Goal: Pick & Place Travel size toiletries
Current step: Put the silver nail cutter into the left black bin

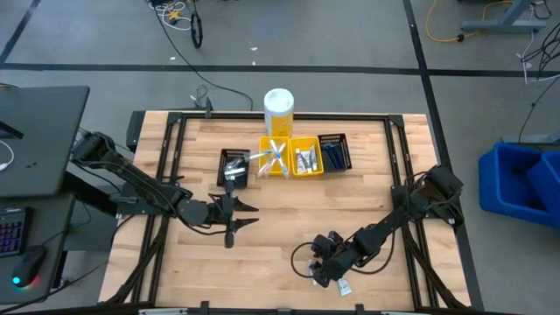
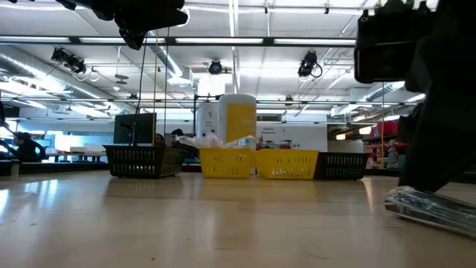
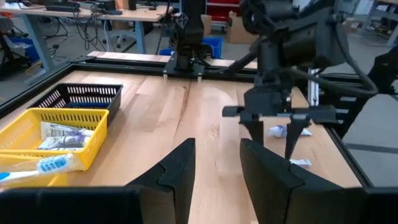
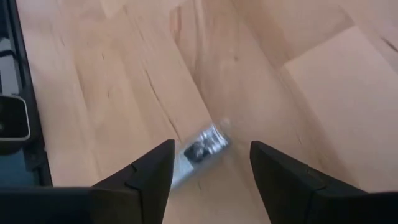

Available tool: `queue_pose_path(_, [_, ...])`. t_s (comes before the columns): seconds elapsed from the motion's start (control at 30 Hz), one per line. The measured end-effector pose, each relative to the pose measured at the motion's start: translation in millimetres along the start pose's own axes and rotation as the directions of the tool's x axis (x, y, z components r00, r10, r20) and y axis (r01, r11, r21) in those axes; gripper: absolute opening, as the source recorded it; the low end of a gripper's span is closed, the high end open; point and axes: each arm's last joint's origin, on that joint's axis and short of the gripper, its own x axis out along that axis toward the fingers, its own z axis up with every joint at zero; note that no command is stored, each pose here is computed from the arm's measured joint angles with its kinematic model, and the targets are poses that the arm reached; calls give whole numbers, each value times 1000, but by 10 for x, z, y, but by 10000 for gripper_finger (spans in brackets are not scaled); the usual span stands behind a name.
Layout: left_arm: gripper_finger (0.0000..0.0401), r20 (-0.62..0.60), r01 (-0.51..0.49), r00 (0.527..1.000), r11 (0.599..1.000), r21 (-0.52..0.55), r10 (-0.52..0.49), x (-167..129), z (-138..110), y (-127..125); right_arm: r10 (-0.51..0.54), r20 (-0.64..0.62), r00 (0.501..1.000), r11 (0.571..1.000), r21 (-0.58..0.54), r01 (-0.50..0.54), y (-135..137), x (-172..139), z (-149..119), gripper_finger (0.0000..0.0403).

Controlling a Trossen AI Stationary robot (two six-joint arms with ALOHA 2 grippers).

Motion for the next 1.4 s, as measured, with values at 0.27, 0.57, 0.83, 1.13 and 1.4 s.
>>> queue_pose_path(0.27, [134, -44, 183, 983, 979, 87, -180, -4, -14, -49, 14, 13, 1000, 1000, -15, -13, -2, 139, -11, 212])
queue_pose_path(0.57, [134, 68, 212, 974, 976, 52, -215, -46, 134, -58, -10, 25, 1000, 986, -167, 14, 9, 130, -85, 173])
queue_pose_path(0.83, [134, 64, 219, 974, 976, 14, -219, -52, 135, -56, 56, -20, 998, 893, -447, -59, 29, -73, 49, 191])
queue_pose_path(1.13, [134, 51, 224, 974, 973, -63, -221, -52, 121, -55, 124, -4, 992, 656, -750, -86, 39, -631, 305, 244])
queue_pose_path(1.4, [134, 63, 223, 974, 973, -63, -219, -52, 133, -55, 25, -134, 991, 99, -986, -136, -61, -543, 173, 246])
